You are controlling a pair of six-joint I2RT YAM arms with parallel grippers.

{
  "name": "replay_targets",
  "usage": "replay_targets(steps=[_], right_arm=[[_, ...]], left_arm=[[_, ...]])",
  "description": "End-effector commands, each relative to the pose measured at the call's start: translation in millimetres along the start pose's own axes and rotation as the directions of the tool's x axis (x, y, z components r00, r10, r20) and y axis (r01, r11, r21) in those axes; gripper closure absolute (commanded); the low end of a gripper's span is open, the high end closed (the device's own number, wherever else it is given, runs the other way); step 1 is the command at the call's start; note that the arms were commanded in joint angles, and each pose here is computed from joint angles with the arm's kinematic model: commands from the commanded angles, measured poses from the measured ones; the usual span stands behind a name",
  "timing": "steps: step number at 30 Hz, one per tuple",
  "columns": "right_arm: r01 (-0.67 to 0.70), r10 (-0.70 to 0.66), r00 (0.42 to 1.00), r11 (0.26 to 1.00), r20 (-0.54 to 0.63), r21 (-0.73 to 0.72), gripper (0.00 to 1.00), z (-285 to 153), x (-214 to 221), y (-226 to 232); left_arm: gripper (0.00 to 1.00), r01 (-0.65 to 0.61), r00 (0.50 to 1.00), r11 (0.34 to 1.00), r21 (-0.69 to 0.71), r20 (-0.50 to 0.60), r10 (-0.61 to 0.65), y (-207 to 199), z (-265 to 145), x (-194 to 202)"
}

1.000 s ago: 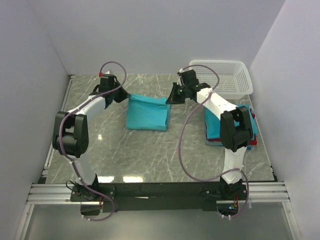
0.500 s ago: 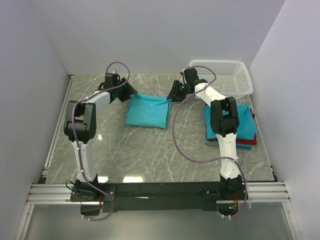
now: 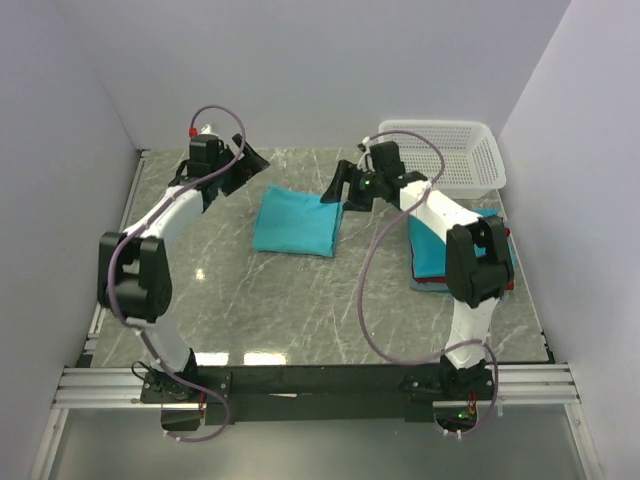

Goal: Fold and stack the t-shirts
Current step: Fold the tshirt

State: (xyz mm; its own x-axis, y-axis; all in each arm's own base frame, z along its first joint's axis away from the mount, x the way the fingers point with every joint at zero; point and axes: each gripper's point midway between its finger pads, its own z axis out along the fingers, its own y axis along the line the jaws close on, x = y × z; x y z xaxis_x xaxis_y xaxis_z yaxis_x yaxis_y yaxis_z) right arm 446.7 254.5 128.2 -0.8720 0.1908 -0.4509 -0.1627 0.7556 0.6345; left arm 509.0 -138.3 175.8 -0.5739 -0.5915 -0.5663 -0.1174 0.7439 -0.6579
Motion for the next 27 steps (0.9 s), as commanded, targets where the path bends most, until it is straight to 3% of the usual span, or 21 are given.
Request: replay_targets(steps=[1,5,9,19,27], right_arm=[[0.089,-0.075,0.994,0.978,0.081,-0.188,0.14,-17,9,71],[0.024,-0.017,0.999,0.97,0.032,-0.243,0.14,-4,37,86],[-0.071,0.069,0.997,0.97,-0.016,-0.233,0.14,24,56,70],[-0.151,0.145,0.979,0.988,-0.144,-0.034,0.14,40,134,-7],[-0.139,0.151,0.977,0.987,-0.152,0.085,0.14,31,162,-41]], left_arm=[[0.0,0.002,1.0,0.997,0.076,-0.018,-0.001,-16,-20,22],[0.01,0.043,0.992,0.989,0.143,-0.127,-0.025,-20,-9,71],[0.01,0.106,0.977,0.974,0.203,-0.201,-0.064,-18,-4,103],[0.01,0.162,0.942,0.983,0.091,-0.31,-0.127,40,-13,170],[0.01,0.15,0.944,0.988,0.022,-0.3,-0.136,61,-44,189]])
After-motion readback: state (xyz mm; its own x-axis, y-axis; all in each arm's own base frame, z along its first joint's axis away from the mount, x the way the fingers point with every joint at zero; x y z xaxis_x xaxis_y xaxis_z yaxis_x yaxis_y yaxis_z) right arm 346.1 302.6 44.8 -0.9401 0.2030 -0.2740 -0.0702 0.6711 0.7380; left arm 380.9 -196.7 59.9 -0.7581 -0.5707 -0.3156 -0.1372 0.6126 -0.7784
